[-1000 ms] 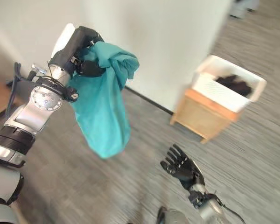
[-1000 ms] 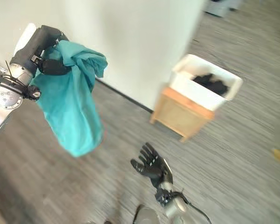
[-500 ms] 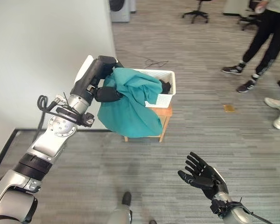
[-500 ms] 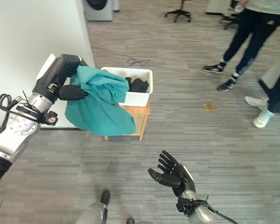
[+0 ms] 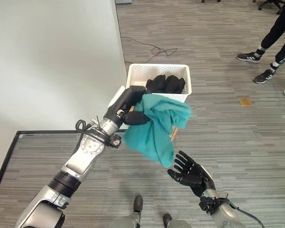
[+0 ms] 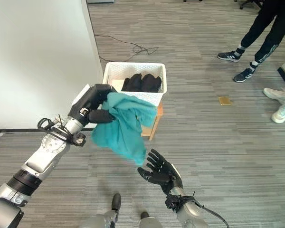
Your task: Pick up bed clothes into laundry basket.
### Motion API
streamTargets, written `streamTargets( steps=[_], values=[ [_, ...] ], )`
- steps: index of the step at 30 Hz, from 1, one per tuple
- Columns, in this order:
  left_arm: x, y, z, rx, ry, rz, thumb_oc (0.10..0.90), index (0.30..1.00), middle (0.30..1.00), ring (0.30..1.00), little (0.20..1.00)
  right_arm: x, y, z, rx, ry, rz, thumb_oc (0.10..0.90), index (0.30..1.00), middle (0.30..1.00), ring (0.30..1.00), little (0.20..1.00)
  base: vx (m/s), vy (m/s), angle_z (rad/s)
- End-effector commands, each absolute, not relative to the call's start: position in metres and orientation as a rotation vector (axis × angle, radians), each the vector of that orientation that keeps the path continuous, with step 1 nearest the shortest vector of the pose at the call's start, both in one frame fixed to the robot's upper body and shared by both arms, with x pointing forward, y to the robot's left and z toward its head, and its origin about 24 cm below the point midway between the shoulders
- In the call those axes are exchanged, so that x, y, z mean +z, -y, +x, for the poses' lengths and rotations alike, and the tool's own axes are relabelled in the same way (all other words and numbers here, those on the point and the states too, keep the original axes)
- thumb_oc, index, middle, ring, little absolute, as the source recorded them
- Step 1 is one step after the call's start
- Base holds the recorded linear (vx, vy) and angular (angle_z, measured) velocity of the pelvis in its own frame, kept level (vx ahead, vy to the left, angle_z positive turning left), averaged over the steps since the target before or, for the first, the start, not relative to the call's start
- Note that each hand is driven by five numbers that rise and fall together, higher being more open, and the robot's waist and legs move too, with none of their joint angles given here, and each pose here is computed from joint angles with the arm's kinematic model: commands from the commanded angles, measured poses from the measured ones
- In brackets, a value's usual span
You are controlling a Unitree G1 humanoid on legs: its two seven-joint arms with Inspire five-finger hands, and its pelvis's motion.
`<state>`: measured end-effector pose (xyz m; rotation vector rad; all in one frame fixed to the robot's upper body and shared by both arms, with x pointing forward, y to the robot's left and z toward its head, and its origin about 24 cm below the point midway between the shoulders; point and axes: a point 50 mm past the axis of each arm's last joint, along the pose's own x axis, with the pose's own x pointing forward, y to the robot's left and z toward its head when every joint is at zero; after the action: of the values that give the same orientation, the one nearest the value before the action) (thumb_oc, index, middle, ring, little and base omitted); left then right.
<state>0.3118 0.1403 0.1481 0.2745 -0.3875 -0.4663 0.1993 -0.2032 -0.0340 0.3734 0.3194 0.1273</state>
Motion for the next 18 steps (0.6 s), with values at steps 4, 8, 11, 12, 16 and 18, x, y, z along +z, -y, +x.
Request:
streamTargets(
  steps=[4,8,11,12,16,18],
  values=[
    [0.240,-0.136,0.303,-0.447,0.795,0.220,0.400,0.300,0.300,0.300,0.300,0.006,0.198,0.224,0.193,-0.094,0.337,0.800,0.900,0.900,0.900,0.900,0.03,0.038,-0.39],
    [0.246,-0.136,0.306,-0.449,0.804,0.223,0.400,0.300,0.300,0.300,0.300,0.011,0.193,0.227,0.208,-0.066,0.335,0.800,0.900,0.900,0.900,0.900,0.15,-0.044,-0.32],
    [0.249,-0.136,0.304,-0.452,0.819,0.228,0.400,0.300,0.300,0.300,0.300,0.015,0.193,0.230,0.204,-0.044,0.350,0.800,0.900,0.900,0.900,0.900,0.25,-0.186,-0.01],
    [0.248,-0.138,0.303,-0.454,0.817,0.235,0.400,0.300,0.300,0.300,0.300,0.016,0.194,0.232,0.202,-0.039,0.346,0.800,0.900,0.900,0.900,0.900,0.35,-0.262,-0.02],
    [0.244,-0.144,0.302,-0.431,0.807,0.238,0.400,0.300,0.300,0.300,0.300,0.018,0.192,0.232,0.216,-0.037,0.337,0.800,0.900,0.900,0.900,0.900,0.41,-0.311,-0.08],
    [0.243,-0.147,0.303,-0.414,0.800,0.237,0.400,0.300,0.300,0.300,0.300,0.016,0.188,0.229,0.235,-0.052,0.347,0.800,0.900,0.900,0.900,0.900,0.45,-0.432,0.14]
  ],
)
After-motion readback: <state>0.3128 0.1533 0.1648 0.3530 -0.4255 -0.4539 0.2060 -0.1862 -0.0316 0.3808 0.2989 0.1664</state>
